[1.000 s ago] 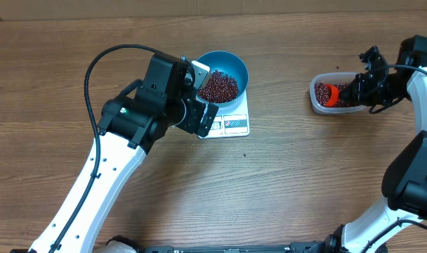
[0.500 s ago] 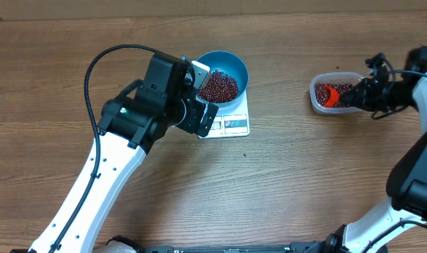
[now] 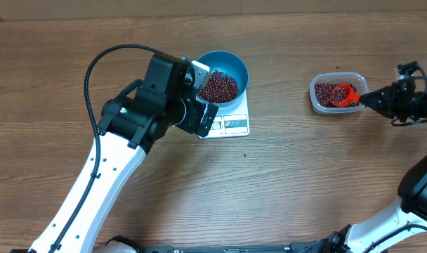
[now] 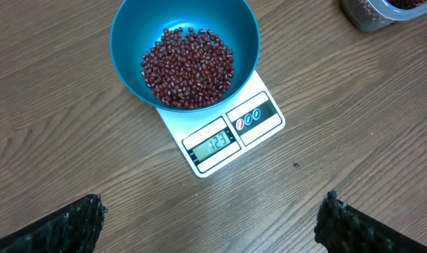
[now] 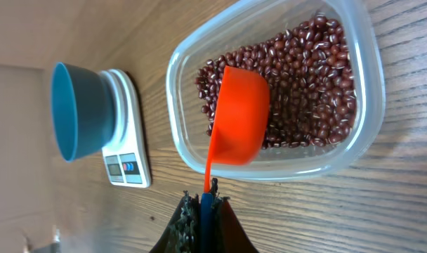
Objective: Scoop item into bowl and weigh 150g on scale
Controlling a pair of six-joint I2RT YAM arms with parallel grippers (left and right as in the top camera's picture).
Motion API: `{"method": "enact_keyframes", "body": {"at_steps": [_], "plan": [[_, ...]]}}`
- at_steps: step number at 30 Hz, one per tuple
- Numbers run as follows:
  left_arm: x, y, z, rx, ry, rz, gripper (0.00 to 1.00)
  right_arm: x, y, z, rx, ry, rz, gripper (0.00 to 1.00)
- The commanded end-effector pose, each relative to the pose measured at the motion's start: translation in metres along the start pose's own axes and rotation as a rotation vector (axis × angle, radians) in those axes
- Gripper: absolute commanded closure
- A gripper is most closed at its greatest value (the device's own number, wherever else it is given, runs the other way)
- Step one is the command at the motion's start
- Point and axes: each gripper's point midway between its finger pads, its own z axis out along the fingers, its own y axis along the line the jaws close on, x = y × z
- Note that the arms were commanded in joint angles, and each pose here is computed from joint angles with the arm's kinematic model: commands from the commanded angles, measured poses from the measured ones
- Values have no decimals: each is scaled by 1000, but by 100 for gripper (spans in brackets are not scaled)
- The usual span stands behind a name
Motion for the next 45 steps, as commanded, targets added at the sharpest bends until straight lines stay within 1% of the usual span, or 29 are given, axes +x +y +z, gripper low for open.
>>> {"method": "enact_keyframes", "body": {"at_steps": [1,7,14,18,25,35,38,42,45], "plan": [[-3,-1,0,12,-5,17,0,-1,8,-6,-89,-33,16,96],[-3,-1,0,12,-5,17,0,2,23,-14,-193,-51,2,96],[-3,-1,0,12,-5,17,0,-2,56,-21,-363,-99,-3,96],[-3,-1,0,12,-5,17,0,-4,78,-21,-429,-104,-21,96],[-3,-1,0,12,-5,17,0,2,147,-6,-547,-42,-126,96],[-3,-1,0,12,-5,17,0,8,229,48,-604,114,-225,96],[-3,-1,0,12,-5,17,0,10,241,73,-537,141,-236,96],[-3,-1,0,12,-5,17,0,15,260,98,-492,152,-284,96],[-3,-1,0,12,-5,17,0,17,263,117,-403,148,-287,96]]}}
